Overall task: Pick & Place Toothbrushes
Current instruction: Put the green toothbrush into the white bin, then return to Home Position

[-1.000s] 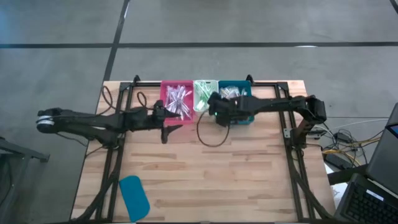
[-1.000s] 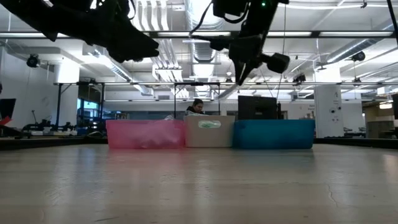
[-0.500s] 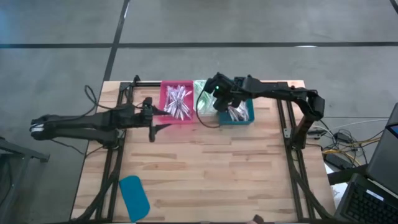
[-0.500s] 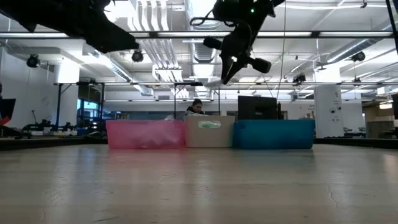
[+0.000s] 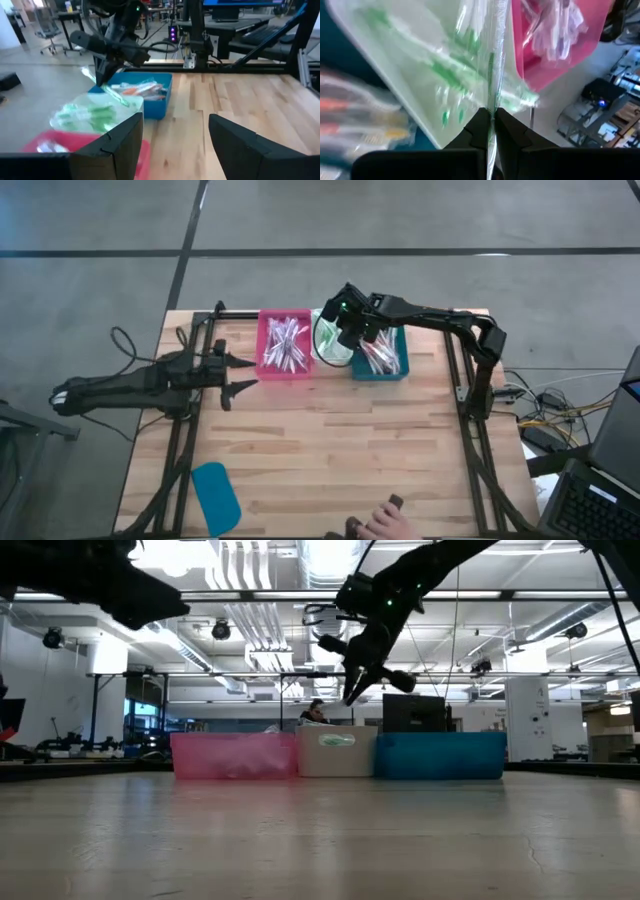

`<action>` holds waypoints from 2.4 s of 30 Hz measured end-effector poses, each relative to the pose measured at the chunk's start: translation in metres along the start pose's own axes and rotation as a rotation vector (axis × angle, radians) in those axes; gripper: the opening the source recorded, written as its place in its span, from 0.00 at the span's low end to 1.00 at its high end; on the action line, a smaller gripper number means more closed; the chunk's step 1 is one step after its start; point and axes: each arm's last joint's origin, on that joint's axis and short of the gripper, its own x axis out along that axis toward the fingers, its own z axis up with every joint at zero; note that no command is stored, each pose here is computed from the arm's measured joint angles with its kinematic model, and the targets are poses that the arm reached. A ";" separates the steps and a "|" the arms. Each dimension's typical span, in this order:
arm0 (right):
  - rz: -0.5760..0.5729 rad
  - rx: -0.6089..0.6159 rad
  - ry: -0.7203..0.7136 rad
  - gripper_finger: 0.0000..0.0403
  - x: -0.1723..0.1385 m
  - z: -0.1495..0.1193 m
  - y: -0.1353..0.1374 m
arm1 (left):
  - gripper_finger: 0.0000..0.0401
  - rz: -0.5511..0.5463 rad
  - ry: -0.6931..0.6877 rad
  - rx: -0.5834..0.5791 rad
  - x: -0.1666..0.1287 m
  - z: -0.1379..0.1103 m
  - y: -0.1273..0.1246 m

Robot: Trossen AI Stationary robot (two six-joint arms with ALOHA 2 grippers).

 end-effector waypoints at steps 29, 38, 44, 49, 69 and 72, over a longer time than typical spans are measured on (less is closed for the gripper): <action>-0.045 0.346 -0.139 0.40 0.026 -0.017 -0.006 | 0.58 -0.013 -0.001 -0.171 -0.030 -0.045 -0.002; -0.095 0.614 -0.284 0.51 -0.042 0.002 -0.022 | 0.58 -0.029 0.030 -0.216 -0.014 -0.082 -0.006; -0.091 0.754 -0.402 0.43 -0.081 0.037 -0.027 | 0.57 -0.107 -0.040 -0.196 -0.010 -0.086 -0.014; 0.026 0.838 -0.453 0.25 -0.095 0.078 -0.021 | 0.56 -0.156 -0.047 -0.155 -0.011 -0.085 -0.023; 0.302 1.128 -0.486 0.02 -0.063 0.163 0.044 | 0.54 -0.168 -0.054 -0.073 -0.013 -0.084 -0.027; 0.295 1.148 -0.509 0.02 -0.059 0.167 0.060 | 0.54 -0.168 -0.053 -0.073 -0.013 -0.085 -0.027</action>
